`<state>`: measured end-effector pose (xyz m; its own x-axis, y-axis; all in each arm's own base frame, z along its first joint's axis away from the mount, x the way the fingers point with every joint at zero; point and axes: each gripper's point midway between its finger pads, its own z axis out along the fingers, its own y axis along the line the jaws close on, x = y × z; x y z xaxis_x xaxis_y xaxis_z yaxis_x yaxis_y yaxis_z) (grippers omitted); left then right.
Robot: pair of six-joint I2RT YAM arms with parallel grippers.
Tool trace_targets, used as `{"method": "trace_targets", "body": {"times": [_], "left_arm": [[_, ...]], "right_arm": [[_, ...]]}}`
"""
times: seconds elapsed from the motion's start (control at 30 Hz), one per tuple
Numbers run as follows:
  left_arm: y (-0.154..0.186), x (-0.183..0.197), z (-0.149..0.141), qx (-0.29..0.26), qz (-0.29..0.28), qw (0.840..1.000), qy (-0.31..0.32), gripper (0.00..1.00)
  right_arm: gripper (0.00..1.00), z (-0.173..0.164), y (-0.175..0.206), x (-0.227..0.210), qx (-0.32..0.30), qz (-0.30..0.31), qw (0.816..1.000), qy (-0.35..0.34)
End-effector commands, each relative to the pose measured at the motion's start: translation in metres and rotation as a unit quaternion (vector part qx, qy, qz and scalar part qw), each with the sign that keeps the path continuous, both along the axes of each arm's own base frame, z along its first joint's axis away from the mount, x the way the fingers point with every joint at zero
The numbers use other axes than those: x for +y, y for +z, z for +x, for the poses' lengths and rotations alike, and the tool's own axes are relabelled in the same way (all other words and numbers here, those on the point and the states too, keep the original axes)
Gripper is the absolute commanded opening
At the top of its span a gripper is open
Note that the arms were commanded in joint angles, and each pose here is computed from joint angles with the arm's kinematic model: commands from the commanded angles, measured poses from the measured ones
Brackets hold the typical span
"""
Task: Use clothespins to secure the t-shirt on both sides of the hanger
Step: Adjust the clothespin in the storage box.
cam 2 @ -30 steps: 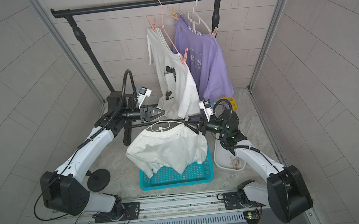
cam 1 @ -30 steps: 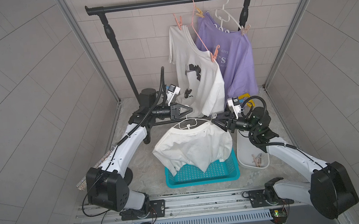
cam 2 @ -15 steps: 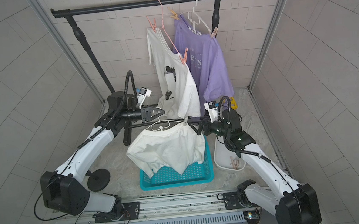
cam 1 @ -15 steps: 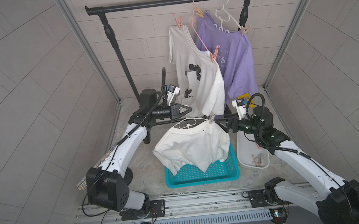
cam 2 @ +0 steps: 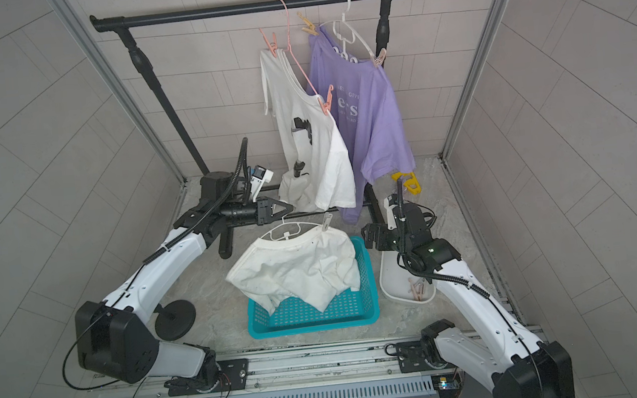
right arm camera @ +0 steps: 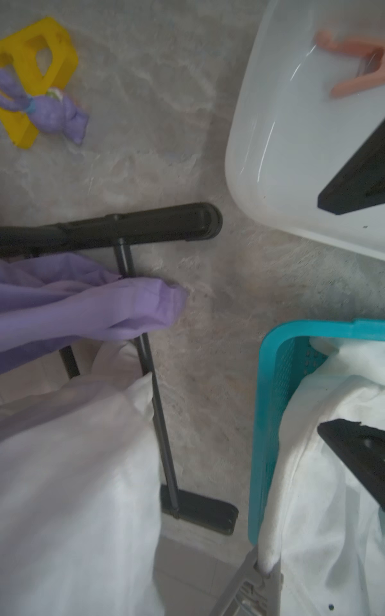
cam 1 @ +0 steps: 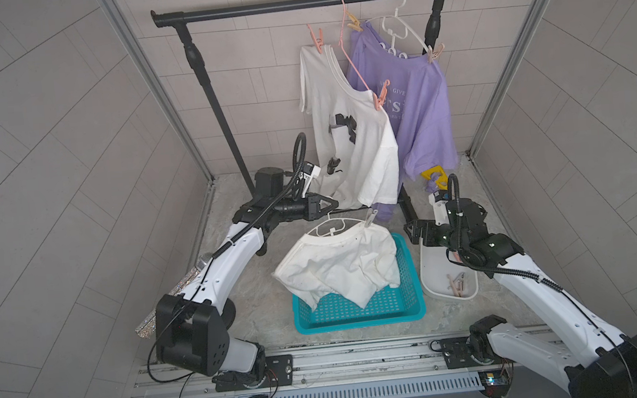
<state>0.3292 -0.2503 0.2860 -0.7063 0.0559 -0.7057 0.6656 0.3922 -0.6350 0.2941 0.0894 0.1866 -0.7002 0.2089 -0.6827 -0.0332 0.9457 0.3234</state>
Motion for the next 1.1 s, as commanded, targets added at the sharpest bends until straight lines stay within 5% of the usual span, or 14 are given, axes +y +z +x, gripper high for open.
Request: {"method": "trace_targets", "body": {"times": [0.0,0.23,0.43,0.67,1.07], "left_arm": [[0.003,0.003,-0.004,-0.024,0.009,1.0,0.009,0.0],[-0.006,0.005,-0.007,-0.031,0.013,0.999,0.013,0.0],[-0.013,0.005,-0.011,-0.025,0.014,1.0,0.012,0.0],[-0.011,0.005,-0.016,-0.03,0.014,0.999,0.01,0.0],[-0.012,0.003,-0.017,-0.03,0.014,0.999,0.007,0.0]], "right_arm": [[0.99,-0.016,-0.009,-0.035,0.035,-0.067,0.995,-0.063],[0.96,-0.038,-0.033,-0.066,0.088,-0.134,0.981,-0.108],[0.74,-0.052,-0.056,-0.079,0.143,-0.168,0.968,-0.123],[0.54,-0.071,-0.087,-0.082,0.196,-0.153,0.956,-0.155],[0.4,-0.085,-0.128,-0.084,0.237,-0.161,0.945,-0.159]]}}
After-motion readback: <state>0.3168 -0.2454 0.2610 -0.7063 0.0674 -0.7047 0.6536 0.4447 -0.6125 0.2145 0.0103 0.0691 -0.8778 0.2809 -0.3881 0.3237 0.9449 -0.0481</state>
